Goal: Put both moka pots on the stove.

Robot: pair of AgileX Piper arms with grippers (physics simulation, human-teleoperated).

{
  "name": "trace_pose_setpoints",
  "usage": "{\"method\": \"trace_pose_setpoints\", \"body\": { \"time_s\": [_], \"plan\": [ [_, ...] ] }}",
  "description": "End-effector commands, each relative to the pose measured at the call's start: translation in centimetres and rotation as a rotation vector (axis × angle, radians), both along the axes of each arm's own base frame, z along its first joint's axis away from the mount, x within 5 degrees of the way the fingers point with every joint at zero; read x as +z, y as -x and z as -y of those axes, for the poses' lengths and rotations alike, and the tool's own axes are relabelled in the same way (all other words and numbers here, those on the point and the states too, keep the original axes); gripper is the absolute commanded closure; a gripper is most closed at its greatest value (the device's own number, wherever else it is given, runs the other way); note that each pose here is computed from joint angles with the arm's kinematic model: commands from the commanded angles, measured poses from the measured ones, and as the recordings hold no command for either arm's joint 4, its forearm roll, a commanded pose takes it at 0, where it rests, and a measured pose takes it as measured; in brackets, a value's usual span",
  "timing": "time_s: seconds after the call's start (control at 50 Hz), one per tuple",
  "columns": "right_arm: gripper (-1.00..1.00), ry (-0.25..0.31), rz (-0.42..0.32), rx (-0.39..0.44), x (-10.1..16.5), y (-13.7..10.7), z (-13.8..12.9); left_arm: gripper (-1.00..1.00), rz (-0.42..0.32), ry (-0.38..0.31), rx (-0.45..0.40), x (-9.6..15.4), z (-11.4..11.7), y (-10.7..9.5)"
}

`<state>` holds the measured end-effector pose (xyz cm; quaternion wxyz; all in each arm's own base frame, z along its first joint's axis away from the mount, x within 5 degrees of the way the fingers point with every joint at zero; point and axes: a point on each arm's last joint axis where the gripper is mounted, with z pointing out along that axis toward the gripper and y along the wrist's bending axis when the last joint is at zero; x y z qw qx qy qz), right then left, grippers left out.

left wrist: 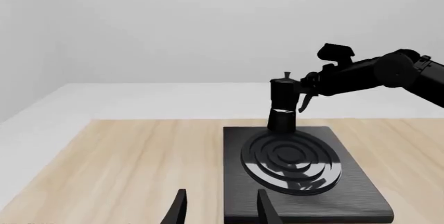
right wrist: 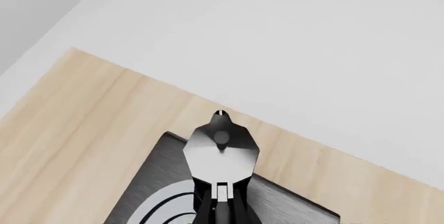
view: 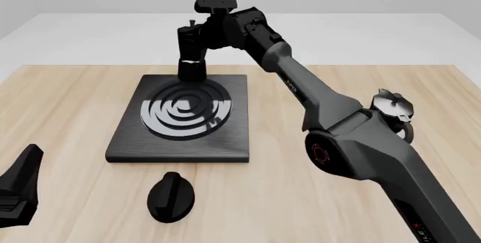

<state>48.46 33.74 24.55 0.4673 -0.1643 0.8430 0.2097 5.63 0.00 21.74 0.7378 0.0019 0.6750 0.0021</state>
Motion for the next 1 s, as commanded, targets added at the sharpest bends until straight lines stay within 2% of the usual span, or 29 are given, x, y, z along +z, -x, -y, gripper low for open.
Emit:
{"method": "trace_pose_setpoints", "body": {
  "time_s": [0.02, 0.72, 1.0],
  "plan": [
    [1.00, 0.017, 0.001, 0.007, 0.3, 0.3, -0.2, -1.00, -0.004, 0.008, 0.000, 0.1, 0.0, 0.0],
    [1.00, 0.002, 0.000, 0.046, -0.1, 5.2, 0.2, -1.00, -0.004, 0.007, 0.000, -0.3, 0.0, -0.1],
    [1.00, 0.002, 0.007, 0.053, 0.1, 5.8, 0.4, -1.00, -0.004, 0.007, 0.000, -0.3, 0.0, -0.1]
  ]
}}
